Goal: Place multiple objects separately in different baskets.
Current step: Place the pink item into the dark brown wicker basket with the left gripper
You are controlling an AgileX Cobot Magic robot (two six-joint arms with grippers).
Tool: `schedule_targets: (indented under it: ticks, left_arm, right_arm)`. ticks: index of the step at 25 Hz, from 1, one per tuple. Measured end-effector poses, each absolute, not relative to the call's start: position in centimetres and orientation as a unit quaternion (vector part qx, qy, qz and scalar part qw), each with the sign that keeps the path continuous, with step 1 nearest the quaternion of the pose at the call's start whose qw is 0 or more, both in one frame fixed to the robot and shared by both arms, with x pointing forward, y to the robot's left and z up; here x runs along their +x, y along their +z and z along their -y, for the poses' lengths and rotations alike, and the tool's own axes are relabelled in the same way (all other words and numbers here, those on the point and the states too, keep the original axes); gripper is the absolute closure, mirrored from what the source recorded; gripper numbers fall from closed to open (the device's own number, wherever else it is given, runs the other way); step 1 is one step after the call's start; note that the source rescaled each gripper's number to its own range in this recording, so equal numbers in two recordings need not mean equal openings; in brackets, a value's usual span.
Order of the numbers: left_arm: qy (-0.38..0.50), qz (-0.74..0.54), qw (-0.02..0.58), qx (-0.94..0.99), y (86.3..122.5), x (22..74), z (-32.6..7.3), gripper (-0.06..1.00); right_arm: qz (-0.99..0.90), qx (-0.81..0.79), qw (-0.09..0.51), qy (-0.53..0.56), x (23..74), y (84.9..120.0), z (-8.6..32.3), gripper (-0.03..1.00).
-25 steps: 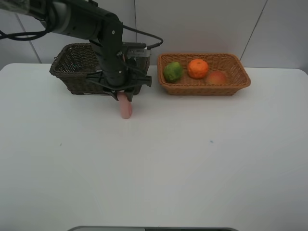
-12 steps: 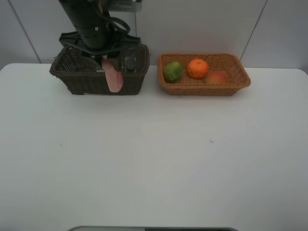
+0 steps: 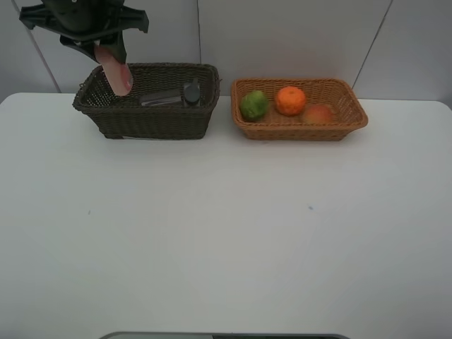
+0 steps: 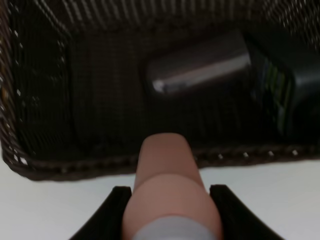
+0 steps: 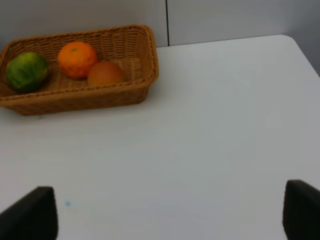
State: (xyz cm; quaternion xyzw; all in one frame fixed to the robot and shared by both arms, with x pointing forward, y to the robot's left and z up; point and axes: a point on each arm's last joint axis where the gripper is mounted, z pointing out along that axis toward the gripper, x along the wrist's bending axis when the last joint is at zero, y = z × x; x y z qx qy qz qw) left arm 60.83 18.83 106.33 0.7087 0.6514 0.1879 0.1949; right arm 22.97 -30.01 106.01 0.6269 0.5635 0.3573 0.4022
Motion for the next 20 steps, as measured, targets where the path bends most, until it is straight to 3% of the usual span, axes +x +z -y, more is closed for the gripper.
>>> schedule_targets:
  ticks: [5, 20]
  left_arm:
    - [0.228, -0.646, 0.228, 0.692, 106.0, 63.0, -21.3, 0.59]
    - [0.262, -0.614, 0.233, 0.707, 98.7, 67.8, -22.1, 0.59]
  right_arm:
    - [-0.563, 0.627, 0.402, 0.357, 23.0, 106.0, 30.0, -0.03]
    - [-0.563, 0.627, 0.402, 0.357, 23.0, 106.0, 30.0, -0.03]
